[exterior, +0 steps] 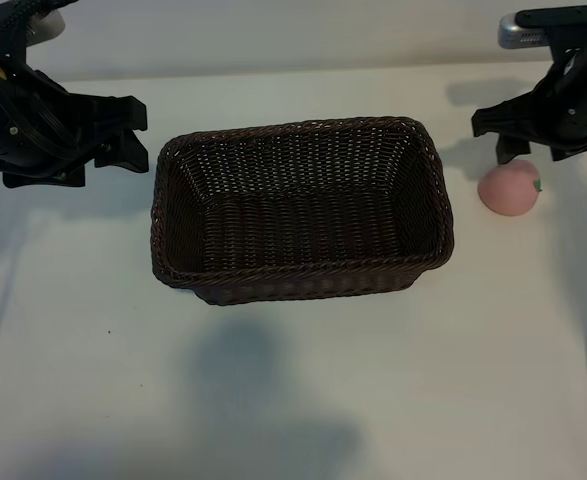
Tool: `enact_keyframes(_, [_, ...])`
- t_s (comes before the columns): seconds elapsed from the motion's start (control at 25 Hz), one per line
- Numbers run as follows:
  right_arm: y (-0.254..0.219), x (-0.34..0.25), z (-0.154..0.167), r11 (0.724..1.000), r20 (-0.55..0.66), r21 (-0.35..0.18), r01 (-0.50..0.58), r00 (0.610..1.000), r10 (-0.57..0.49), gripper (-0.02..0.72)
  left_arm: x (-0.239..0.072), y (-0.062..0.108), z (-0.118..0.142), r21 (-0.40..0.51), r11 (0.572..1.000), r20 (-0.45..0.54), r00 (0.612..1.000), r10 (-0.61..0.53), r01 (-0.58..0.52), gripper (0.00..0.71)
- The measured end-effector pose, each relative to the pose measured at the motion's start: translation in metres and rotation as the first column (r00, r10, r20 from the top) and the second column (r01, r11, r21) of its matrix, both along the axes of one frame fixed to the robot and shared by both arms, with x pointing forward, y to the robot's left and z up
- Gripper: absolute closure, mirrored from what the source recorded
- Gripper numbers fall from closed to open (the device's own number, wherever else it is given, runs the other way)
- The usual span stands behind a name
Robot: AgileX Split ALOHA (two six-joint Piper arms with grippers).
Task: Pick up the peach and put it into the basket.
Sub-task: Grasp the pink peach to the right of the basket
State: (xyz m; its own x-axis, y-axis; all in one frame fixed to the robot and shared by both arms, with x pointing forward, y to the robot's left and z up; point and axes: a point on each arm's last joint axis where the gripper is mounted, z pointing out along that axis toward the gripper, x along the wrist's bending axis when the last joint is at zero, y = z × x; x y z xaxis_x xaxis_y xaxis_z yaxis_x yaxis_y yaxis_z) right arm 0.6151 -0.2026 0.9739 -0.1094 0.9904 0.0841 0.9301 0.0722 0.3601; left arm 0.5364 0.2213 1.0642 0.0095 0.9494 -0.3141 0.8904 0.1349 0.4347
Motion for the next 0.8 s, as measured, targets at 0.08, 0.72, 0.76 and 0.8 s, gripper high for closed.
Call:
enact_keyframes(0.08, [0.001, 0.003, -0.009, 1.000, -0.012, 0.000, 0.000, 1.000, 0.000, 0.141, 0.000, 0.000, 0.000, 0.000, 1.000, 0.000, 1.000, 0.000, 0.000, 0.119])
enact_keyframes(0.72, [0.003, 0.013, -0.050, 1.000, -0.059, -0.013, 0.007, 0.998, -0.008, 0.658, 0.000, 0.000, 0.000, 0.000, 1.000, 0.005, 1.000, 0.001, -0.001, 0.119])
enact_keyframes(0.76, [0.003, 0.013, -0.050, 1.000, -0.059, -0.013, 0.007, 0.998, -0.008, 0.660, 0.000, 0.000, 0.000, 0.000, 1.000, 0.005, 1.000, 0.001, -0.001, 0.119])
enact_keyframes(0.8, [0.003, 0.013, -0.050, 1.000, -0.060, -0.013, 0.007, 0.998, -0.008, 0.661, 0.000, 0.000, 0.000, 0.001, 1.000, 0.006, 1.000, -0.001, 0.001, 0.119])
